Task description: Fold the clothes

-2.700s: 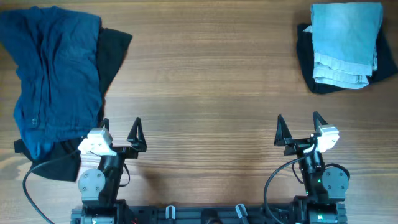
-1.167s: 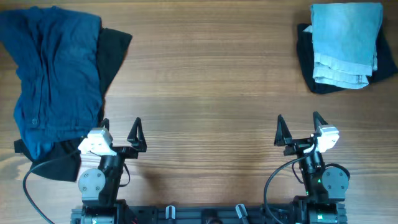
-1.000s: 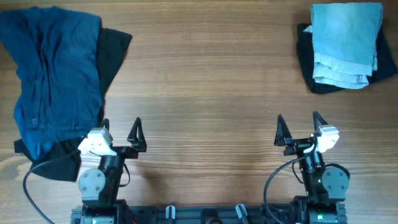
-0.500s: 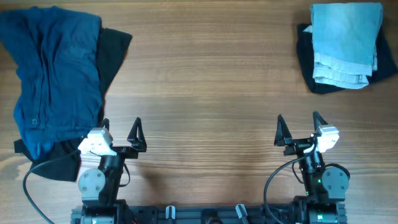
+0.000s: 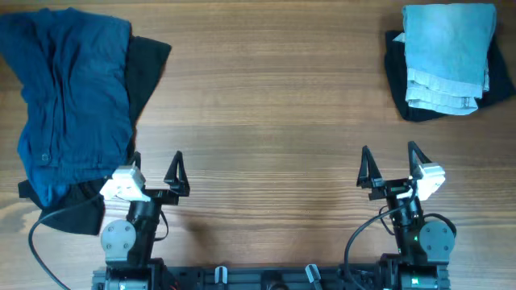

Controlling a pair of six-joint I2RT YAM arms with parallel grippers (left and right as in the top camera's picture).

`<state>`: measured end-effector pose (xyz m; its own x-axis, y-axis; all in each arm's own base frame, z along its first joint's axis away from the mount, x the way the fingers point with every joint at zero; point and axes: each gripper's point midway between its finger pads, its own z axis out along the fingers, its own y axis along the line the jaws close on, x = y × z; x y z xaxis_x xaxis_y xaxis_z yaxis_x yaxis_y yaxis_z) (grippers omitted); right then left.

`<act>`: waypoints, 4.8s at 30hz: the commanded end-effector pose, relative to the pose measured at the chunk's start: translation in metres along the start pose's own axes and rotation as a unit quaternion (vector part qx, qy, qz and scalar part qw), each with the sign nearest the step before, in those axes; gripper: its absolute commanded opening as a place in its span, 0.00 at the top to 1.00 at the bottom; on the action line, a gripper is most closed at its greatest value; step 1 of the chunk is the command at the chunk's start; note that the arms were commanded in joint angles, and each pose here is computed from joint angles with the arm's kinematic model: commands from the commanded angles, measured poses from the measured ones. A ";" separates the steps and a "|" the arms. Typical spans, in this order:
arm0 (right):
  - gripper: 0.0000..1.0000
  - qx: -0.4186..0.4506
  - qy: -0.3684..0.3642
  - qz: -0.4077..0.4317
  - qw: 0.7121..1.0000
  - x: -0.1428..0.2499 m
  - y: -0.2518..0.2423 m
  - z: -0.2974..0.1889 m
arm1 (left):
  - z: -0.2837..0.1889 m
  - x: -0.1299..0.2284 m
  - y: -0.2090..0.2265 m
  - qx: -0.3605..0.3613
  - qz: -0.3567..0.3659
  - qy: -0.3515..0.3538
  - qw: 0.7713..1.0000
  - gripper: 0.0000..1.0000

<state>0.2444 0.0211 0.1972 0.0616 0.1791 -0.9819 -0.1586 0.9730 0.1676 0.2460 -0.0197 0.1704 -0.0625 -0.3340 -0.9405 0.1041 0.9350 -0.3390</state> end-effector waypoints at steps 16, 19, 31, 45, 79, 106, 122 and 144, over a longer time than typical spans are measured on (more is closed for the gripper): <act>0.00 -0.064 0.168 0.058 0.982 -0.066 0.025 0.099 | 0.079 -0.057 -0.027 -0.012 -0.032 0.190 0.981 0.00; 0.00 -0.096 0.260 0.067 0.958 -0.050 0.030 0.129 | 0.114 -0.049 -0.019 -0.028 0.000 0.281 0.959 0.00; 0.00 -0.173 0.367 0.137 0.904 -0.002 0.046 0.158 | 0.156 0.009 0.021 -0.071 0.033 0.424 0.902 0.00; 0.00 -0.188 0.405 0.090 0.890 0.042 0.096 0.167 | 0.060 -0.059 0.242 -0.457 -0.138 0.293 0.829 0.02; 0.00 -0.229 0.426 0.078 0.872 0.085 0.141 0.175 | 0.104 -0.110 0.220 -0.300 -0.216 0.205 0.906 0.96; 0.04 -0.209 0.400 0.221 0.864 0.010 0.056 0.149 | 0.222 -0.092 -0.188 0.179 -0.078 0.166 0.967 0.94; 0.00 -0.166 0.400 0.203 0.878 0.016 0.041 0.155 | 0.115 0.038 -0.050 -0.091 -0.014 0.500 0.861 0.00; 0.00 -0.160 0.402 0.198 0.880 0.019 0.039 0.155 | 0.060 0.176 -0.083 -0.029 0.186 0.495 0.848 0.31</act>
<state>0.3898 0.0871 0.1877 -0.7828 0.2212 -0.5816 -0.2603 0.7325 0.6290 0.2801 -0.1741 0.0375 -0.8663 0.2271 -0.4449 0.2770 0.9596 -0.0496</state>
